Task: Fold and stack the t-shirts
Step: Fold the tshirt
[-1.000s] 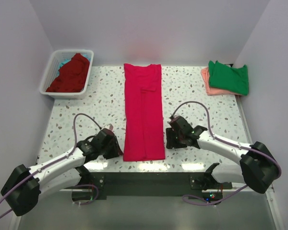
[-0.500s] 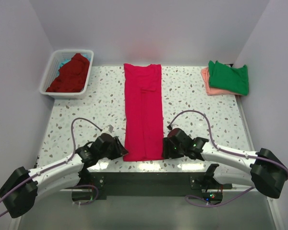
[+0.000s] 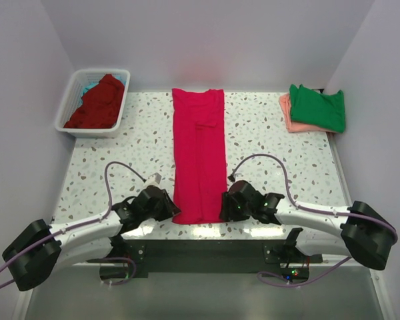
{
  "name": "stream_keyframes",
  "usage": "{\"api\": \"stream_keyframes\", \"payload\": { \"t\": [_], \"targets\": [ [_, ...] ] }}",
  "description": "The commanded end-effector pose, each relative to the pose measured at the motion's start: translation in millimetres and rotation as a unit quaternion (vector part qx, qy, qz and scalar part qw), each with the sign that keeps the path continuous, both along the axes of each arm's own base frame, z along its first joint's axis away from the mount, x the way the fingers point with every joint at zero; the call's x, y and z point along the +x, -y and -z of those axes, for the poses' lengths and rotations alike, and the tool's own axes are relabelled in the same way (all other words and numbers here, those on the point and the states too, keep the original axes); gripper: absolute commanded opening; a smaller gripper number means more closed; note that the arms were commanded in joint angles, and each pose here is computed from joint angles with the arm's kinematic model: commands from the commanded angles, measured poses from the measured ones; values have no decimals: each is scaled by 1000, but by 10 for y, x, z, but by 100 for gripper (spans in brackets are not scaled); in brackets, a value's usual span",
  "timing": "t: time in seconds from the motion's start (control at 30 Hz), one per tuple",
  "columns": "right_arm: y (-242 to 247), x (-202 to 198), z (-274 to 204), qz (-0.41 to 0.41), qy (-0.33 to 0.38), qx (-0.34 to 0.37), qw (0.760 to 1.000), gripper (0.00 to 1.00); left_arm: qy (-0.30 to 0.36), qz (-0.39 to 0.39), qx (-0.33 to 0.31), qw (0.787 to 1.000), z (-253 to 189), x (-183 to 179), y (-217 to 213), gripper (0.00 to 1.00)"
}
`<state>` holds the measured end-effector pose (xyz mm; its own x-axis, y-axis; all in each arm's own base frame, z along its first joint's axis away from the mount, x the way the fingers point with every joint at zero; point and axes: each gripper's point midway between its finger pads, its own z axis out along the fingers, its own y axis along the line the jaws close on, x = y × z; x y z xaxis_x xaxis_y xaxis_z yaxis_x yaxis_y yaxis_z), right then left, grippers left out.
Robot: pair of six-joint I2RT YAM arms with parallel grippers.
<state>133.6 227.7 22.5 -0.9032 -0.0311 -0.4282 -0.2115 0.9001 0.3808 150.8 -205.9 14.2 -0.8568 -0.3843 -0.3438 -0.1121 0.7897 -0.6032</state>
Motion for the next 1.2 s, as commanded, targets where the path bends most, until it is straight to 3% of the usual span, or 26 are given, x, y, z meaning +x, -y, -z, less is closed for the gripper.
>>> {"api": "stream_keyframes", "payload": {
  "t": [0.0, 0.07, 0.2, 0.27, 0.37, 0.8, 1.17],
  "targets": [
    [-26, -107, 142, 2, -15, -2, 1000, 50, -54, -13, 90, 994, 374, -291, -364, 24],
    [-22, -141, 205, 2, -21, -10, 1000, 43, -58, -16, 96, 994, 404, -322, -398, 22],
    [-18, -196, 262, 2, -26, -28, 999, 8, -64, -15, 111, 992, 438, -379, -444, 14],
    [1, -233, 296, -1, -32, -39, 999, 0, -65, -15, 114, 991, 447, -391, -456, 10],
    [1, -257, 280, -1, -24, -51, 998, 0, -64, -12, 114, 991, 446, -416, -451, 0],
    [89, -492, 241, 9, 27, -70, 997, 0, -37, -20, 93, 995, 444, -649, -457, 0],
    [161, -483, -159, 12, 112, -87, 990, 0, 9, -27, 180, 983, 166, -671, -357, 0]
  ]
}}
